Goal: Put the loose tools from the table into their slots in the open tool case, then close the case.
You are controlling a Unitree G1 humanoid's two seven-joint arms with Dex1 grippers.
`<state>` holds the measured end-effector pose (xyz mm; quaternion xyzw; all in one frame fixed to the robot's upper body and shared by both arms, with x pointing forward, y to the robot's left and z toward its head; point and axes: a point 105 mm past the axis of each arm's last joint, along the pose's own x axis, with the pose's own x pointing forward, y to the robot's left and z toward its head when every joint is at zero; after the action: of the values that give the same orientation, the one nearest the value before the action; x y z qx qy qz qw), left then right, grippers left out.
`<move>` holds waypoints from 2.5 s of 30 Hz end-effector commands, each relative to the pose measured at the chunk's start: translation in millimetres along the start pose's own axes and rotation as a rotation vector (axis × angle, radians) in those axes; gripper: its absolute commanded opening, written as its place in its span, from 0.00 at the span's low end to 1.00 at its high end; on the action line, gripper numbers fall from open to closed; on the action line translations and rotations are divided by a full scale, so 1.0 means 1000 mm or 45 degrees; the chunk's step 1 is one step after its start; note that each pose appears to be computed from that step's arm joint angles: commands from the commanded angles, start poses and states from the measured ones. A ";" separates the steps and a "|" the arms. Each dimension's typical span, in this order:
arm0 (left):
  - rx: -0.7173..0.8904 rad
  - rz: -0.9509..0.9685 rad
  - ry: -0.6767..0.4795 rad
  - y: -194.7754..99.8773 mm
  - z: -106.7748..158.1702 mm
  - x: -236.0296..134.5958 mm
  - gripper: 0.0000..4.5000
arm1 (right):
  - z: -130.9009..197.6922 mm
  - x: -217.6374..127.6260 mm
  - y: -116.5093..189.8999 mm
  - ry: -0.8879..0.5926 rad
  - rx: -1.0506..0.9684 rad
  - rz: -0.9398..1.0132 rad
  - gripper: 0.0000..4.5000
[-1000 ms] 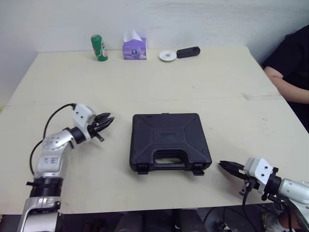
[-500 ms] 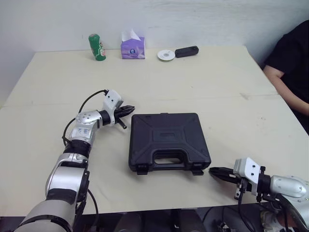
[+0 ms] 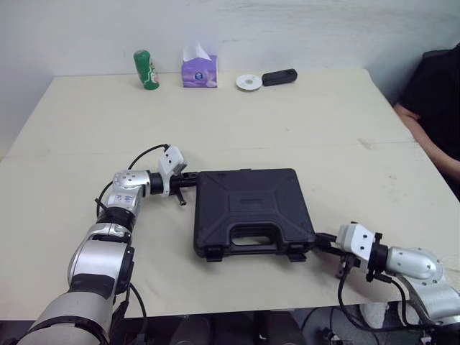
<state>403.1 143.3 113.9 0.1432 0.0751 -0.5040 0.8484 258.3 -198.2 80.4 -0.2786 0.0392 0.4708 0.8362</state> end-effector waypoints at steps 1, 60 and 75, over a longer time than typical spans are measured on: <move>0.026 -0.032 -0.030 -0.001 0.003 -0.008 0.02 | -0.007 0.002 -0.001 0.026 0.027 0.008 0.00; -0.176 0.200 -0.126 -0.041 -0.001 -0.049 0.02 | 0.018 0.038 -0.005 0.092 0.003 -0.113 0.00; -0.188 -0.034 -0.088 -0.063 0.001 -0.026 0.02 | 0.051 0.078 0.012 -0.005 -0.110 -0.012 0.00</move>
<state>343.2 149.3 105.2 0.0636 0.0979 -0.4806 0.8692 293.7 -133.9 92.4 -0.3181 0.0332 0.4224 0.8481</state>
